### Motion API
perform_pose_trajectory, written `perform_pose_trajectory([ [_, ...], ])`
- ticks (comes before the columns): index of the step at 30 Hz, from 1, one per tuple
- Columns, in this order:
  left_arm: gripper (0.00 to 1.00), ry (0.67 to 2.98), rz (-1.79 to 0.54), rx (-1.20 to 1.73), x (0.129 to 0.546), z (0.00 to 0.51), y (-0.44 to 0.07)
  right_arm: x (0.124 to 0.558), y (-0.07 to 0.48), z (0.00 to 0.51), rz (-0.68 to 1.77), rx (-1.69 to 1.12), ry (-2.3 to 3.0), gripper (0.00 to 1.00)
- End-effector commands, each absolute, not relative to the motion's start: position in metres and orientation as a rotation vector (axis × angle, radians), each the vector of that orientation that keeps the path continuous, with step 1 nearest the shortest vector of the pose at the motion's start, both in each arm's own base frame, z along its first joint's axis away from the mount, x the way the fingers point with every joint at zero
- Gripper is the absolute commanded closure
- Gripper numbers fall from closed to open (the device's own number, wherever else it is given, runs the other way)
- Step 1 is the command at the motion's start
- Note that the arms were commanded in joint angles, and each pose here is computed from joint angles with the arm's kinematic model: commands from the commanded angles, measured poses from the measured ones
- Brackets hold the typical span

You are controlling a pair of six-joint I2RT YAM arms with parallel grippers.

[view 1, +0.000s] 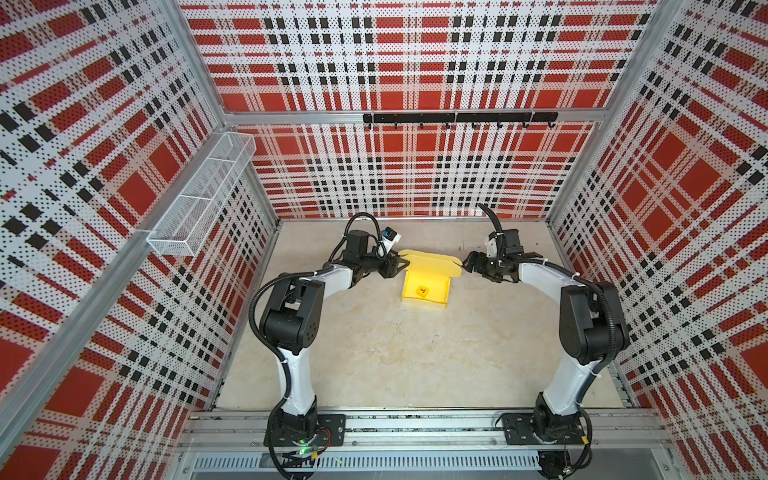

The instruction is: Fold the paper box

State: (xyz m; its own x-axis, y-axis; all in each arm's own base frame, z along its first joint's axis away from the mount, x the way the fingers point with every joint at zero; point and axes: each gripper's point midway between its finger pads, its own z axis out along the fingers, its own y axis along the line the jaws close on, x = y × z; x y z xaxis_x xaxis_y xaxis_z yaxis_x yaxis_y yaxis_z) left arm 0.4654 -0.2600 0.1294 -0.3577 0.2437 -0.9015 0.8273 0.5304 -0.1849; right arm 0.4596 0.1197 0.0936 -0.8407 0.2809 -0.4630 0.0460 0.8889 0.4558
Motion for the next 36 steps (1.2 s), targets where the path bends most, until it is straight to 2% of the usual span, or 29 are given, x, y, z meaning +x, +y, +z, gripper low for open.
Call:
perform_pose_trajectory([
  [1, 0.48, 1.839, -0.846, 0.906, 0.462, 0.138, -0.276, 0.469, 0.125, 0.101, 0.632, 0.214, 2.485, 0.16],
  [17, 0.64, 1.850, -0.827, 0.889, 0.461, 0.139, -0.273, 0.440, 0.126, 0.091, 0.681, 0.244, 2.484, 0.18],
  [36, 0.71, 1.902, -0.798, 0.839, 0.458, 0.135, -0.268, 0.443, 0.128, 0.089, 0.698, 0.234, 2.487, 0.18],
])
